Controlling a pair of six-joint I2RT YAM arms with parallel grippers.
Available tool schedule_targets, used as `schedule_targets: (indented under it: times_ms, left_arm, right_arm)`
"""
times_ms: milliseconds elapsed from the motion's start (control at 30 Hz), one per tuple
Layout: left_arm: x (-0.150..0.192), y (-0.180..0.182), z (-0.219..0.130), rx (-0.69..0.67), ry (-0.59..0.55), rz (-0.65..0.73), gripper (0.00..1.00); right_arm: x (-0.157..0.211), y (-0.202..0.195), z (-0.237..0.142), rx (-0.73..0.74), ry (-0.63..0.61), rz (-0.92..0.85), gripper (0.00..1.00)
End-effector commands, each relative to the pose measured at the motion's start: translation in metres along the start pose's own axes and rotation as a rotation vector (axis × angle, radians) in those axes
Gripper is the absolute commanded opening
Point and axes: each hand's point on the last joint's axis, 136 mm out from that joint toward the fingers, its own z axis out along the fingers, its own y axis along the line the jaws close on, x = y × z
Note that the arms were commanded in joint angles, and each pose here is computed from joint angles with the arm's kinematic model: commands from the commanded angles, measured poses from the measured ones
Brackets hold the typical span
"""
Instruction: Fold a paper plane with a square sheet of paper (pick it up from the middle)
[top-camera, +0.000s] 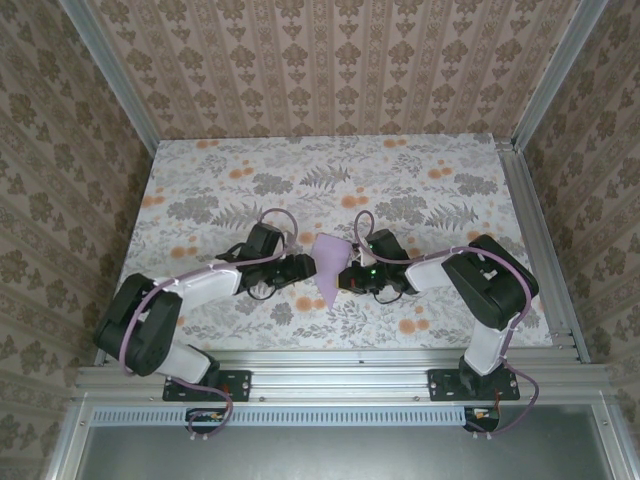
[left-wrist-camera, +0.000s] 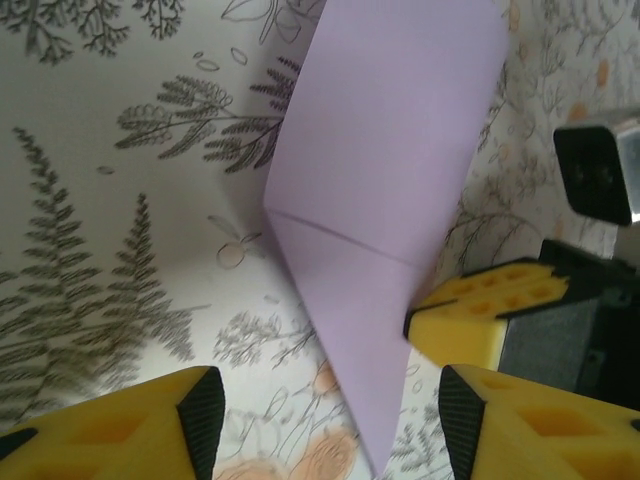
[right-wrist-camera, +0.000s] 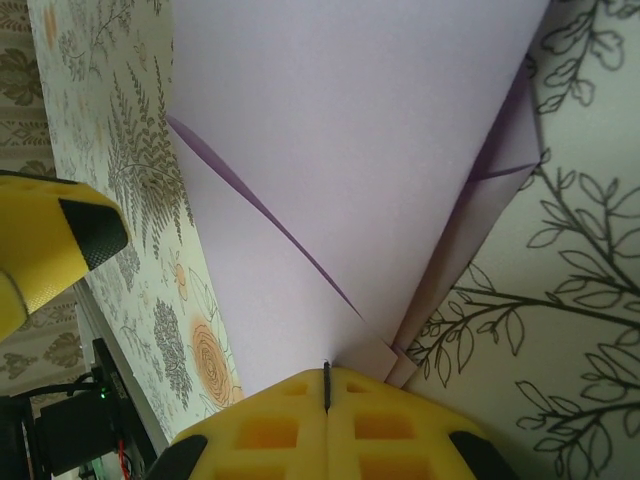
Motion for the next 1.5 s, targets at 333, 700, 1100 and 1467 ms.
schedule_targets:
  times_ms: [333,700,1100,1467]
  left_arm:
    - [-0.022,-0.002,0.03,0.025,-0.082,-0.107,0.49]
    - [-0.03,-0.015,0.036,0.062,-0.077,-0.091,0.35]
    - [-0.022,-0.007,0.03,-0.014,-0.027,-0.036,0.13]
    - [-0.014,-0.001,0.028,-0.127,0.032,0.079,0.03]
  right_arm:
    - [0.028,-0.059,-0.002,0.19,0.061,0.101,0.0]
    - [0.027,-0.058,-0.001,0.191,0.069,0.101,0.0]
    - [0.019,-0.047,-0.005,0.183,0.058,0.086,0.0]
    - [0.0,-0.029,-0.008,0.176,0.031,0.057,0.0]
